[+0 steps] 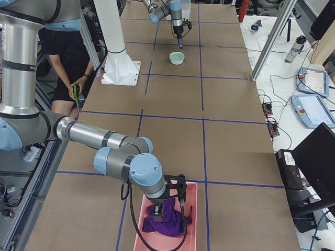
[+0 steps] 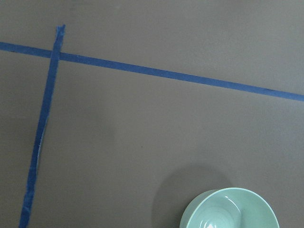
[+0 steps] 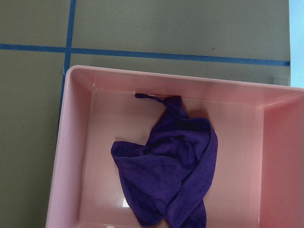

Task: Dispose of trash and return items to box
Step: 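Grasp the rim of the pale green bowl with the left gripper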

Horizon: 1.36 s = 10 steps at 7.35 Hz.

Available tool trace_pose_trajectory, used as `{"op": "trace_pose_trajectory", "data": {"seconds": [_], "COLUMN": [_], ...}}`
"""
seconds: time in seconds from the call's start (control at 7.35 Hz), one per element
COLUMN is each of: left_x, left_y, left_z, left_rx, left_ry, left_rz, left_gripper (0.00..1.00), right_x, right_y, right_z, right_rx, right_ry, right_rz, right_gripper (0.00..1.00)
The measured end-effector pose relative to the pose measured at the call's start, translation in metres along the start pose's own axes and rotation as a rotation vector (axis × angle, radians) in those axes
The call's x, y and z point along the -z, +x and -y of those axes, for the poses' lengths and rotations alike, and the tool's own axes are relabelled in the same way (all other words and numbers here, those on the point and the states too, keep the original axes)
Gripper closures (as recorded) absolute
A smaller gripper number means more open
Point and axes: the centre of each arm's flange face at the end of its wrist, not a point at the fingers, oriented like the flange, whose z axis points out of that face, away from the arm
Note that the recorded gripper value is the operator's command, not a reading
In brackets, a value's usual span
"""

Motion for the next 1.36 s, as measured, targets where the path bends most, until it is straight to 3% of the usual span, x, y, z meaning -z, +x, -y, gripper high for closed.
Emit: {"op": "trace_pose_trajectory", "data": {"seconds": [0.14, 0.54, 0.82, 1.36], "left_x": [-0.011, -0.034, -0.044, -0.043], "left_y": [0.003, 0.003, 0.004, 0.008], "left_z": [-0.006, -0.021, -0.028, -0.03], "left_rx": [0.007, 0.029, 0.026, 0.016], "left_ry": [-0.005, -0.03, -0.042, -0.048], "left_rz": [0.013, 0.045, 0.056, 0.054], "left_gripper": [0.08, 0.19, 0.97, 1.0], "right_x": [0.0, 0.0, -0.001, -0.003], "right_y": [-0.003, -0.01, -0.014, -0.018], "right_z": [0.003, 0.012, 0.015, 0.018], "right_rx": [0.008, 0.047, 0.063, 0.076], "right_ry": [0.001, 0.021, 0.025, 0.025], "right_rz": [0.004, 0.0, -0.003, -0.003], "right_gripper": [0.0, 0.0, 0.0, 0.0]}}
